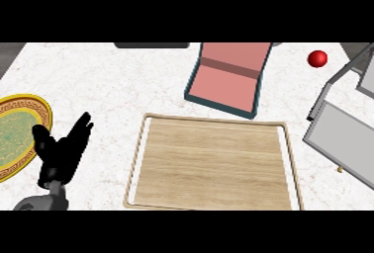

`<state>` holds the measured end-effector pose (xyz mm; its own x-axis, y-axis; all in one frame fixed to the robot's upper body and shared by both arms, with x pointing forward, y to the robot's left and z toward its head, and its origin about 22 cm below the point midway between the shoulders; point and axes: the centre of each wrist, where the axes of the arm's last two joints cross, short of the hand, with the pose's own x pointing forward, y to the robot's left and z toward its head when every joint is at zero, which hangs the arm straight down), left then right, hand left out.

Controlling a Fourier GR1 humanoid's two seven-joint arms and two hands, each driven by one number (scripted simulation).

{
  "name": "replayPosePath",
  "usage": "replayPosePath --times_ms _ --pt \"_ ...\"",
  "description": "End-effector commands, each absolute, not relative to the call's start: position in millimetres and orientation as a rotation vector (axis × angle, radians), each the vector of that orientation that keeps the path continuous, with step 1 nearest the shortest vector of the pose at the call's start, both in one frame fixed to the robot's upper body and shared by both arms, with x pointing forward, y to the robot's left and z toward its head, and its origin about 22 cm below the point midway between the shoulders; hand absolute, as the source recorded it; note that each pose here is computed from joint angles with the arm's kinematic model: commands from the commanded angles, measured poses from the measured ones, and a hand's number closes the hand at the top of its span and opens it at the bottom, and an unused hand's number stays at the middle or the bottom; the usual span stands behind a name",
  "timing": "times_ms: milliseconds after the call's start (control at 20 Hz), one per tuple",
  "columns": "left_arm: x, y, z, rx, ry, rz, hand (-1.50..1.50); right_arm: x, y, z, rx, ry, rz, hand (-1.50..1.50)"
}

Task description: Pick the squash from the tray and place it in the tiered shelf

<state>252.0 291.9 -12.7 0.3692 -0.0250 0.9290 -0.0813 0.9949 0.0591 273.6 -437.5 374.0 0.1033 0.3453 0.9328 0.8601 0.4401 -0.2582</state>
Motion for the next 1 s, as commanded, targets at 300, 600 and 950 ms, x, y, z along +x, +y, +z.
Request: replayPosePath --times_ms 300,600,950 --pt "251 300 -13 0.105 -1.117 0.065 0.0 197 -481 403 -1.338 -1.435 -0.864 -1.5" --pt "241 313 -26 0.104 -1.106 0.058 0.0 143 -525 396 -1.265 -1.439 -1.01 -1.5" --pt "229 282 -35 0.087 -1.114 0.071 0.0 68 -547 404 -1.23 -1.472 -0.926 -1.5"
